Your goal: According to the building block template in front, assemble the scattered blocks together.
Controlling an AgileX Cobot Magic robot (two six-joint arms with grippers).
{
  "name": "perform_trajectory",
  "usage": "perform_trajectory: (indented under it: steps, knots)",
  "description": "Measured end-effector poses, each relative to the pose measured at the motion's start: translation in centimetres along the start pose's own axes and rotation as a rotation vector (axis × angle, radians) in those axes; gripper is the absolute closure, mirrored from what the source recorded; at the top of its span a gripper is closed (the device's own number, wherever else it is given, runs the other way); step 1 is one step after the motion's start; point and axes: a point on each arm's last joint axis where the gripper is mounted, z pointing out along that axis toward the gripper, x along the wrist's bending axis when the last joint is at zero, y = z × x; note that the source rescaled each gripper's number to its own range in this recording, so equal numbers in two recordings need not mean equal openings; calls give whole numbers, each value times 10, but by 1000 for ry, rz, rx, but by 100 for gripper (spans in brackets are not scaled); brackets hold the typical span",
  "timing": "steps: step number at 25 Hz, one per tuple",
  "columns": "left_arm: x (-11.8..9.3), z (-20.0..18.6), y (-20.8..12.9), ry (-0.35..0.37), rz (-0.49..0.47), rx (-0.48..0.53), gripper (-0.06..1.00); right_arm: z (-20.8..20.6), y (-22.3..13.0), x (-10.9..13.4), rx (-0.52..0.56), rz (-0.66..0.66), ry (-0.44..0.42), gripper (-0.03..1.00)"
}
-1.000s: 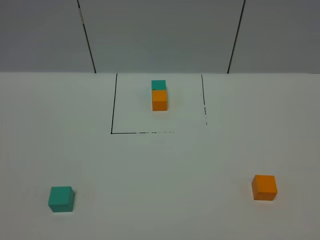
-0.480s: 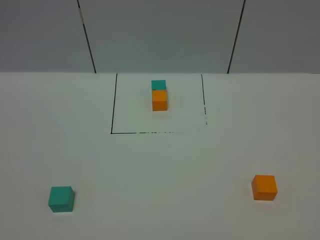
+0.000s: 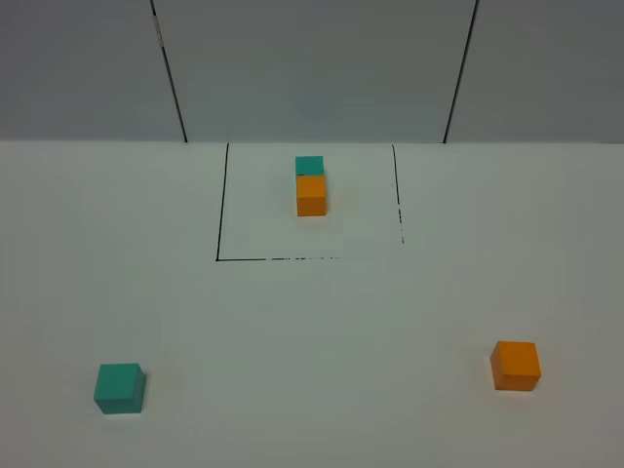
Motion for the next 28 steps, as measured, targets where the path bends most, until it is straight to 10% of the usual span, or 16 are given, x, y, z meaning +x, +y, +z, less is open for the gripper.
perform_trajectory:
  steps: [10, 28]
  knots:
    - [4, 28, 50, 28, -191, 321, 28, 0, 0, 0, 0, 0, 0, 21]
    - [9, 170, 111, -23, -231, 829, 27, 0, 0, 0, 0, 0, 0, 21]
